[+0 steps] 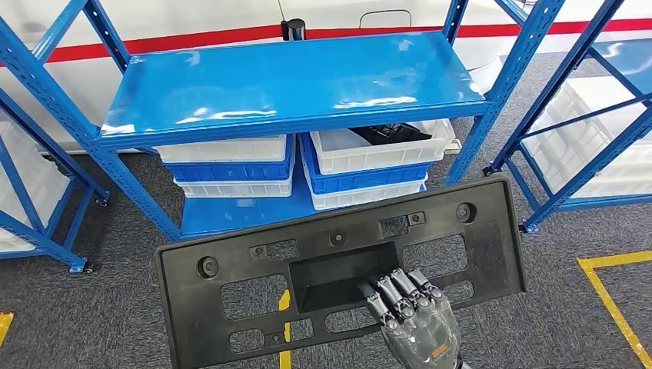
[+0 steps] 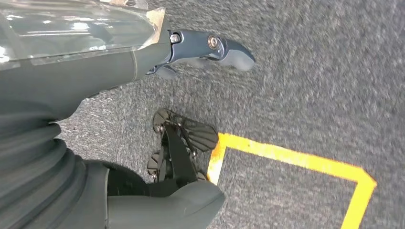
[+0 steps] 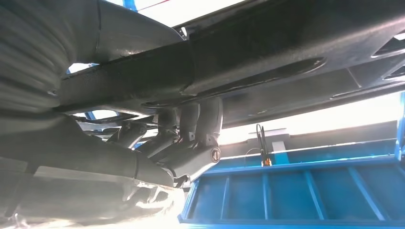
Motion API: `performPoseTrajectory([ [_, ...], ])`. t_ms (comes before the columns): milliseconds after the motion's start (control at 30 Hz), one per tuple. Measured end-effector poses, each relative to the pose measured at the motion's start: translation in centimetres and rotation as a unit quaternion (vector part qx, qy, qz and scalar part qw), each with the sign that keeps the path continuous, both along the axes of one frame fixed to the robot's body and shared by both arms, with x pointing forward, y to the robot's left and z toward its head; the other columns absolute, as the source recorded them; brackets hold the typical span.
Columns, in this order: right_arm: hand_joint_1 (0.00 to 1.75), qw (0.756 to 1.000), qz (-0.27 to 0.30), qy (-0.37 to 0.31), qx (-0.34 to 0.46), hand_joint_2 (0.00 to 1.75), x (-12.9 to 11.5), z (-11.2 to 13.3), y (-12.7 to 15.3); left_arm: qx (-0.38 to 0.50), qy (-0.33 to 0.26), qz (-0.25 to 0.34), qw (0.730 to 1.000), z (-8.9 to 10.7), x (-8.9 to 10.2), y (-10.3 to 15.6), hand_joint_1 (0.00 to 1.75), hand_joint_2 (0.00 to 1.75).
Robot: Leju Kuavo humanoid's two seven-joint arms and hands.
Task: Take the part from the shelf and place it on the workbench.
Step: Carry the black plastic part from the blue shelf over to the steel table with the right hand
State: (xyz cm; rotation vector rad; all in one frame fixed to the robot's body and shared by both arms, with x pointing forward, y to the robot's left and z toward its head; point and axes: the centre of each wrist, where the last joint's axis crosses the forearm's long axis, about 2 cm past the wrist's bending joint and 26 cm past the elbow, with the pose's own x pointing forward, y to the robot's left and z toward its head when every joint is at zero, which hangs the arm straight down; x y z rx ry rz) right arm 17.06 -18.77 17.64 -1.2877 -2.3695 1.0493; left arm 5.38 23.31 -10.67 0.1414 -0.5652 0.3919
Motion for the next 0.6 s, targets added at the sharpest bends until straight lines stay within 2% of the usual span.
performPoseTrajectory([
  [600,1.75,1.000,0.006,0.018,-0.006,1.75,-0.54,-0.83,-0.35,0.001,0.005,-0.005,1.000,-0.04,-0.16,0.16,0.00,1.75],
])
